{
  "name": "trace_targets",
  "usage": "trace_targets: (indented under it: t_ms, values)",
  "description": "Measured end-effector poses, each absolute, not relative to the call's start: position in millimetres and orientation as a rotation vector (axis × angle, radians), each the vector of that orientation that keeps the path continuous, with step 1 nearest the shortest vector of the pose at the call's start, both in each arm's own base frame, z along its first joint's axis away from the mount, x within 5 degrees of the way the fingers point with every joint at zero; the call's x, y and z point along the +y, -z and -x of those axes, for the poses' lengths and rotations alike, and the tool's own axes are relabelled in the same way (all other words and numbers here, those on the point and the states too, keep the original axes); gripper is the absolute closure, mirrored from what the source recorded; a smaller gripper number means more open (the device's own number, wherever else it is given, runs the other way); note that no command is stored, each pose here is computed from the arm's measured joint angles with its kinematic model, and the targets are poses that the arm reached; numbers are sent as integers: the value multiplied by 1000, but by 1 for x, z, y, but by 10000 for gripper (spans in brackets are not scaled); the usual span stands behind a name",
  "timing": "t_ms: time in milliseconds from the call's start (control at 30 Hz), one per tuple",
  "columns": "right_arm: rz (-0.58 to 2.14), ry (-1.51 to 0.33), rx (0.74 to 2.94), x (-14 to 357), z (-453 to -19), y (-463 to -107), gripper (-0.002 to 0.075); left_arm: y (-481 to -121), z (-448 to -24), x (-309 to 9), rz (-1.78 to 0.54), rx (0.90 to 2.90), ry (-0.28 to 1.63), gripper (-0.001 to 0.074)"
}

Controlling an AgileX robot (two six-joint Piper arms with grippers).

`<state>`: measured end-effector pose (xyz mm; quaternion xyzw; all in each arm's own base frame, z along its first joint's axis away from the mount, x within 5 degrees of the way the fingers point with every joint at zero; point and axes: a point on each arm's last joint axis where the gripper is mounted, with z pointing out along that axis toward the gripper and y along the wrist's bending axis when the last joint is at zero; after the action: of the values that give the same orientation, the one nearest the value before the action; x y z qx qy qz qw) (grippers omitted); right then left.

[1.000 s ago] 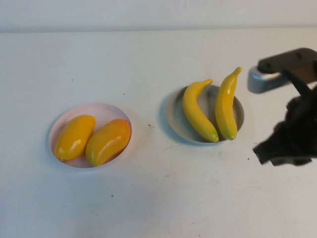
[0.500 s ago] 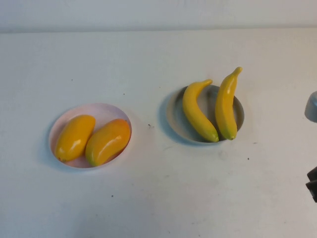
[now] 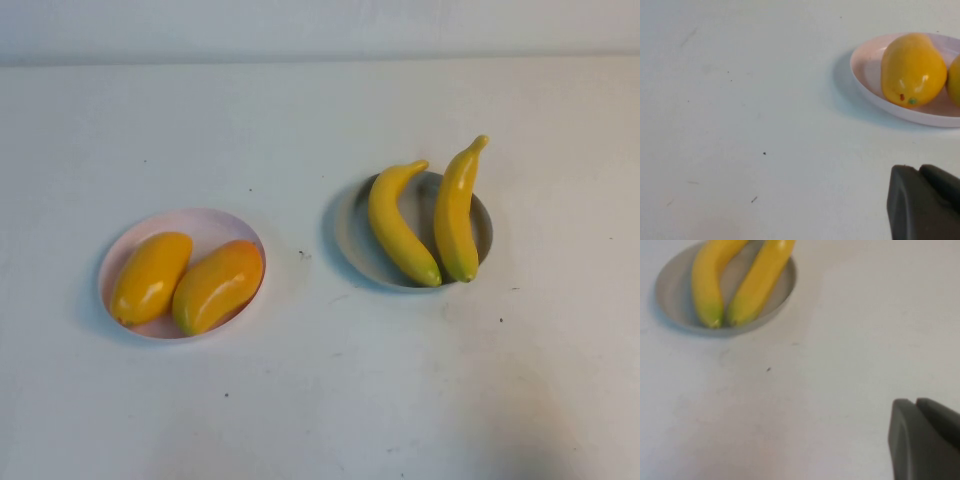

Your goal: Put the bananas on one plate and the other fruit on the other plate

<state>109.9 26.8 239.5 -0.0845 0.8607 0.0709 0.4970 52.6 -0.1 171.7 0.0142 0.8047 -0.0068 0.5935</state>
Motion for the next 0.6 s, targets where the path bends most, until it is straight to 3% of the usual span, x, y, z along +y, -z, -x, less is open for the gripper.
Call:
trace_targets:
  t_ms: [267,600]
  values:
    - [35,-140,1760,8,-67,-201,741,-172,-53,0,-33,1870,16,737]
    - [33,-156,1819,8,-52,-186,741,-172,-53,0,-33,1870,16,737]
